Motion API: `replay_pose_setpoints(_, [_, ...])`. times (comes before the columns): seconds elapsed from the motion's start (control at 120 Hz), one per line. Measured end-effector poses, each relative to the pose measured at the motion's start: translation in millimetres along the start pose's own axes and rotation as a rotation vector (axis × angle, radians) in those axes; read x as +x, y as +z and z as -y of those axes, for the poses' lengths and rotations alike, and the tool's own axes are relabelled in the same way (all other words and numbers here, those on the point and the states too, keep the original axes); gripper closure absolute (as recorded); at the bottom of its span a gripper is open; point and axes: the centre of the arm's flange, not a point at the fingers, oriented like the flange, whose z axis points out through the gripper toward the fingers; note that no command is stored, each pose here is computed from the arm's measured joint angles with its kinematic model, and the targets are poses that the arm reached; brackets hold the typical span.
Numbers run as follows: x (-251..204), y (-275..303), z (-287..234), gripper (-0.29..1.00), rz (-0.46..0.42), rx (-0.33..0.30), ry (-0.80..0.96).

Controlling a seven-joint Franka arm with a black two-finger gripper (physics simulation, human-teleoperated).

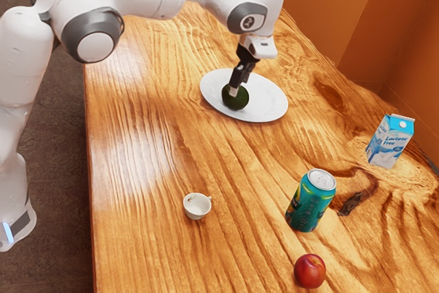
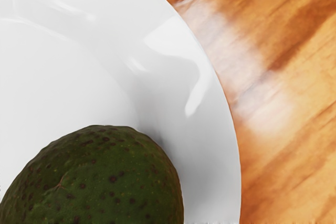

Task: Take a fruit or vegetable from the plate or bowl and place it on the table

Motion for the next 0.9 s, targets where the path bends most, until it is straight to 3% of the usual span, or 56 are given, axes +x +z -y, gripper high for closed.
replay_pose_setpoints(0.433, [-16,7,31,0.00,-0.002,0.047,0.084])
replay_pose_setpoints(0.9, [-7,33,31,0.00,0.012,0.020,0.161])
